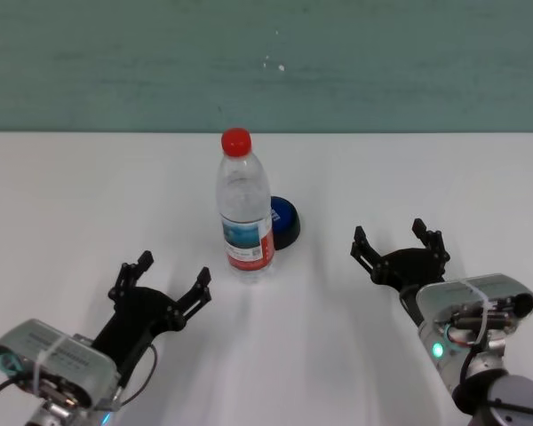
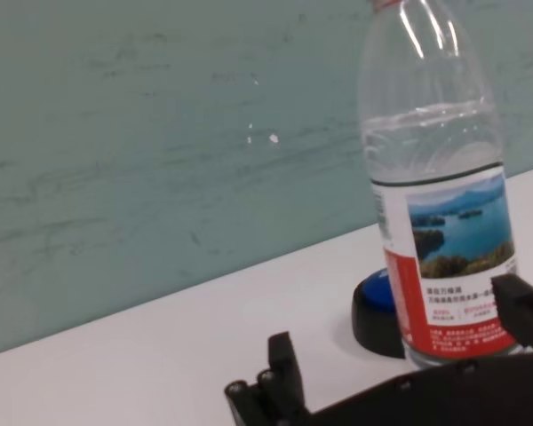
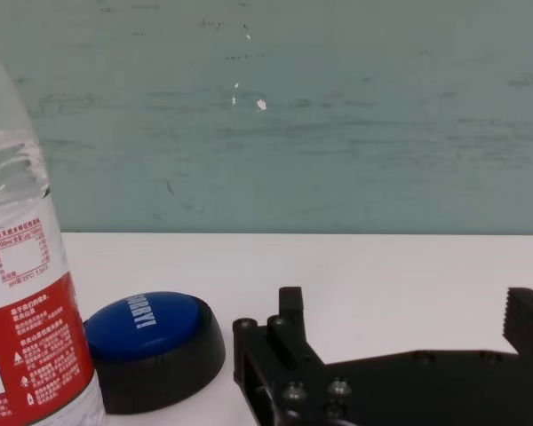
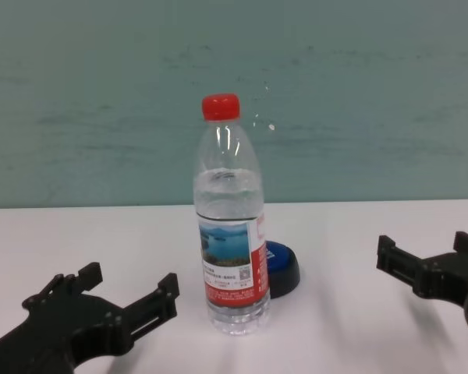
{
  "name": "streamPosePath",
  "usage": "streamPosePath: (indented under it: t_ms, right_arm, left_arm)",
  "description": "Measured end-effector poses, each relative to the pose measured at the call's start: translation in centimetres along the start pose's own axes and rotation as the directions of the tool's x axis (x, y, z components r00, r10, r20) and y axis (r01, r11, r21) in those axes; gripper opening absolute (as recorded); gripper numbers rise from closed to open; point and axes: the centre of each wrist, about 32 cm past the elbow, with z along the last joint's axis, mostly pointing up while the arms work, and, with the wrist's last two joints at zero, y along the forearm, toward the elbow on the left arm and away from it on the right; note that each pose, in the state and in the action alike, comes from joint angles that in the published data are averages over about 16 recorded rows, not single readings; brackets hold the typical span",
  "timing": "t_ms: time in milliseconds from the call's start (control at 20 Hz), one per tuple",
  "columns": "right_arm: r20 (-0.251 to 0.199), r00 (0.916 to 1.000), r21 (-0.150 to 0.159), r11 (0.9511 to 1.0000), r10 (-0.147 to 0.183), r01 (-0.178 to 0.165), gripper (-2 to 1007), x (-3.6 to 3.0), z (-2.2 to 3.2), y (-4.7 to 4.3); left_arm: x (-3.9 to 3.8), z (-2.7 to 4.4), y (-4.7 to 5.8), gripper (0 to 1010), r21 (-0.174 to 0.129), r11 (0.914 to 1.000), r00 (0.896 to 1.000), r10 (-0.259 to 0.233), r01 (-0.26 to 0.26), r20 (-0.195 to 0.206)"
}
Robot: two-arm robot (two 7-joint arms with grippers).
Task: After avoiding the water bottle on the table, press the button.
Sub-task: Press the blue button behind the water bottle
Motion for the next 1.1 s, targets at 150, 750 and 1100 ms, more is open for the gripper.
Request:
streamPosePath:
  t_ms: [150, 750, 1100]
  right_arm:
    - [0.0, 1.0, 0.0, 1.0, 0.0, 0.0, 1004, 0.0, 0.0, 0.0]
    - [0.0, 1.0, 0.0, 1.0, 0.0, 0.0, 1004, 0.0, 0.0, 0.0]
    - [0.0, 1.0, 0.0, 1.0, 0.0, 0.0, 1004, 0.0, 0.0, 0.0]
  left_arm:
    - [-0.08, 0.06, -0.2, 1010, -0.001, 1.0, 1.0, 0.001, -0.001, 0.0]
    - [-0.32, 0.53, -0.9, 1010, -0.015, 0.9999, 1.0, -0.002, 0.002, -0.003]
    - [-0.42, 0.82, -1.2, 1010, -0.023, 0.9997, 1.0, -0.005, 0.005, -0.002]
